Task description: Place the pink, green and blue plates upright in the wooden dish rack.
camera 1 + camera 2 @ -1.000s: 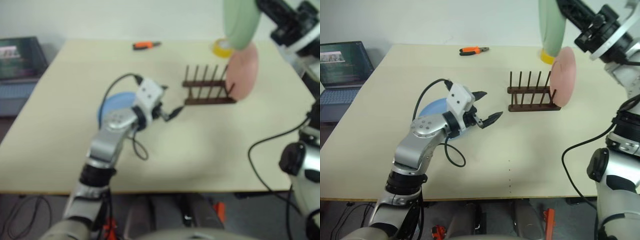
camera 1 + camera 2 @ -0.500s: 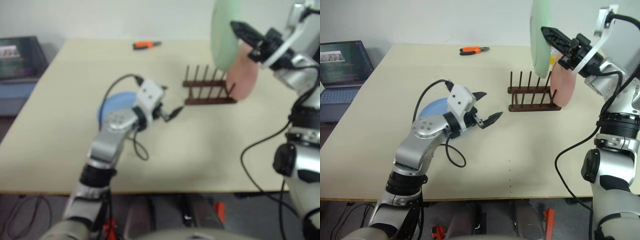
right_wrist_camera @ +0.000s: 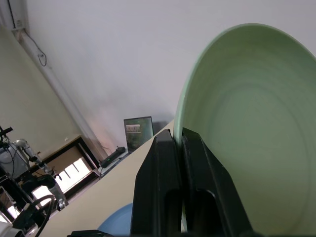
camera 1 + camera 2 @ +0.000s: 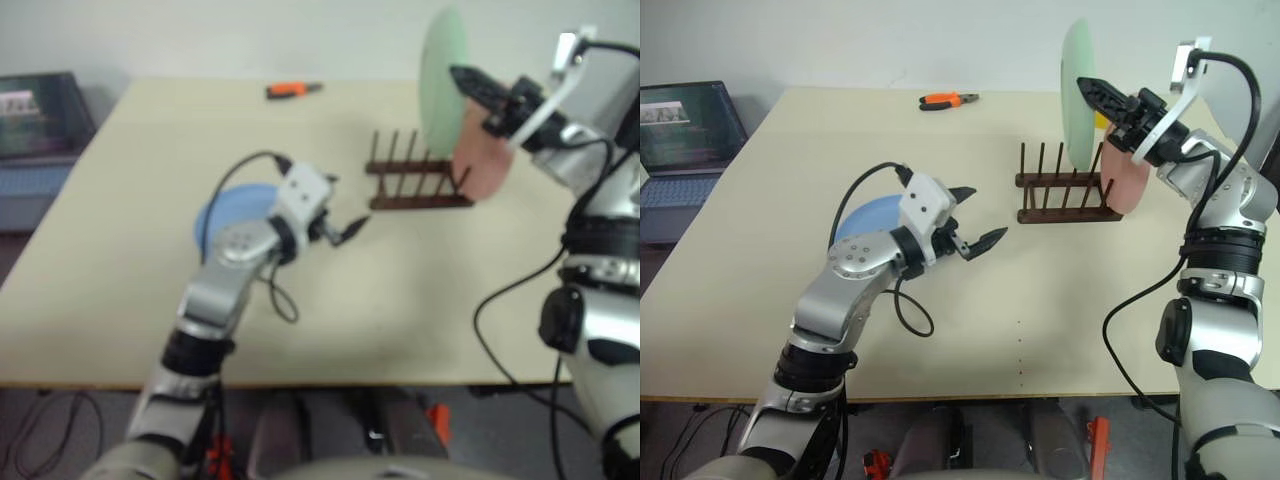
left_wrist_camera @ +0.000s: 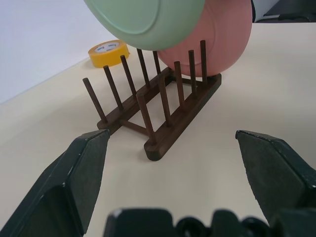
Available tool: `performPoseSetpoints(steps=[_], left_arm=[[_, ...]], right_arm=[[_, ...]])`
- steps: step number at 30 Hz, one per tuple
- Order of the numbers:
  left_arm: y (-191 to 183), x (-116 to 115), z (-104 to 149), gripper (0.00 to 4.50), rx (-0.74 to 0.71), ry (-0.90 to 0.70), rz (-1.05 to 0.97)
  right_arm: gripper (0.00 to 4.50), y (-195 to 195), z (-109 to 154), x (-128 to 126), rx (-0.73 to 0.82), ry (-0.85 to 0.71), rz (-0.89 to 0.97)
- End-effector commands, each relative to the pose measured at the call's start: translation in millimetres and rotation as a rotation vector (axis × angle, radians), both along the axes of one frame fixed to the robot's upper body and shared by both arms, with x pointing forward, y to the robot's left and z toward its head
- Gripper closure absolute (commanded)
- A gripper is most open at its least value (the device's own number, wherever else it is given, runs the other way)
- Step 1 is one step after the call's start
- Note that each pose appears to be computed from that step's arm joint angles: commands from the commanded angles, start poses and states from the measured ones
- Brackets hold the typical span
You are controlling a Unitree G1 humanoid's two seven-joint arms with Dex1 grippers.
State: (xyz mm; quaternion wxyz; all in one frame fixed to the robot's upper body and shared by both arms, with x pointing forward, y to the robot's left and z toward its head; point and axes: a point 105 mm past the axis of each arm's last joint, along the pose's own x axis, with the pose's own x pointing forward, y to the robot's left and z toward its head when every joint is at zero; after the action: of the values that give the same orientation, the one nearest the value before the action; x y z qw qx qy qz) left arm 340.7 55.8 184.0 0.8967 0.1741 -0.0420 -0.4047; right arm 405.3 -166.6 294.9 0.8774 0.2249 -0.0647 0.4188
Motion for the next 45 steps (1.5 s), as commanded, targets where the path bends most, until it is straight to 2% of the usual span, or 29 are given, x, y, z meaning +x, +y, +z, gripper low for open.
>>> performPoseSetpoints(steps=[1,31,43,45], left_arm=[[-5.5,-7.2,13.0,0.00,-0.009,-0.062,-0.021],[-10.5,-8.0,12.5,0.00,-0.012,-0.056,-0.035],[-13.5,-9.0,13.3,0.00,-0.011,-0.061,-0.043],[-13.6,-9.2,13.2,0.00,-0.008,-0.063,-0.044]], right_arm=[[4.48,-1.0,19.8,-5.1,0.001,-0.082,0.002],[4.48,-11.8,3.3,5.2,-0.043,0.003,-0.042],[4.48,-11.1,2.6,3.3,-0.080,-0.015,-0.041],[4.03,-11.1,3.0,3.2,-0.080,-0.016,-0.041]])
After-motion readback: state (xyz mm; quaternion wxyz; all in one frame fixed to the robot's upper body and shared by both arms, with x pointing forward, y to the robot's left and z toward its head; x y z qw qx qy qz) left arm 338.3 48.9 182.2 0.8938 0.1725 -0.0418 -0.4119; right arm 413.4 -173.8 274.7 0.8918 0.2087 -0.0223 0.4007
